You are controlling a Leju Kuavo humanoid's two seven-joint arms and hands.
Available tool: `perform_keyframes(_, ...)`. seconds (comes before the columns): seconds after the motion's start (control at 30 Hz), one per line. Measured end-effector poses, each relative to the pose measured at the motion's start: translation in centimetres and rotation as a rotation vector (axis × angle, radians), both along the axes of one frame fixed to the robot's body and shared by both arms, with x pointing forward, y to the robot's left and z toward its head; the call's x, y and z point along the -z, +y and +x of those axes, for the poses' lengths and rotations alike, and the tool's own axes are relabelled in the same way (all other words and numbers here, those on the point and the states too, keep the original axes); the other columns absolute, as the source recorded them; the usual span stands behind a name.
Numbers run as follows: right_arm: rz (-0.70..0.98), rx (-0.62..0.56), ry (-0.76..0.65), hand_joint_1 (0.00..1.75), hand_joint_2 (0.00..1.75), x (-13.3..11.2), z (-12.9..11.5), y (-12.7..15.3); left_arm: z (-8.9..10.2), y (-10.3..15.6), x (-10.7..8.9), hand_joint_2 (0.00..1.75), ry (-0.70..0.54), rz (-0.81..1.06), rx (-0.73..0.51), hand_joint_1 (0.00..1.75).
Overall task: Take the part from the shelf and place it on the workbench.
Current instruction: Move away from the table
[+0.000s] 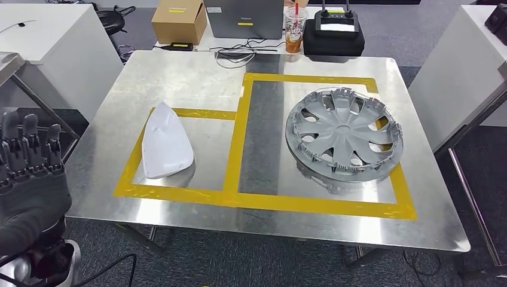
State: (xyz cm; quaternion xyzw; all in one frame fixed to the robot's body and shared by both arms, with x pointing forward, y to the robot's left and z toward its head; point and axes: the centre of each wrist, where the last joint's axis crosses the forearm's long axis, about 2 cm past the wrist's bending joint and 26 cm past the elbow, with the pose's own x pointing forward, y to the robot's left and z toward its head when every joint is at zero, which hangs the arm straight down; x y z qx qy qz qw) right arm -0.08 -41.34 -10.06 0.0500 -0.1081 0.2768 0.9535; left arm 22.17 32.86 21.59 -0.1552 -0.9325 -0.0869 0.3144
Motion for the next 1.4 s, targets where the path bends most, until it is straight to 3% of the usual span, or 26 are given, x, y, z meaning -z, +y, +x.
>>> perform_keyframes(0.47, 0.000, 0.004, 0.000, 0.00, 0.00, 0.0, -0.3, 0.2, -1.7, 1.3, 2.5, 0.00, 0.123, 0.060, -0.073, 0.00)
perform_keyframes(0.93, -0.013, -0.007, -0.006, 0.00, 0.00, -0.2, -0.3, -0.6, -3.4, 4.5, 5.6, 0.00, 0.275, 0.109, -0.186, 0.00)
perform_keyframes(1.23, 0.008, 0.027, 0.008, 0.00, 0.00, -0.1, -1.1, -0.1, -4.6, 6.7, 10.0, 0.00, 0.511, 0.256, -0.270, 0.00)
perform_keyframes(1.4, 0.019, 0.041, 0.062, 0.00, 0.00, -0.1, -1.5, 0.2, -6.4, 9.0, 14.4, 0.00, 0.811, 0.353, -0.352, 0.00)
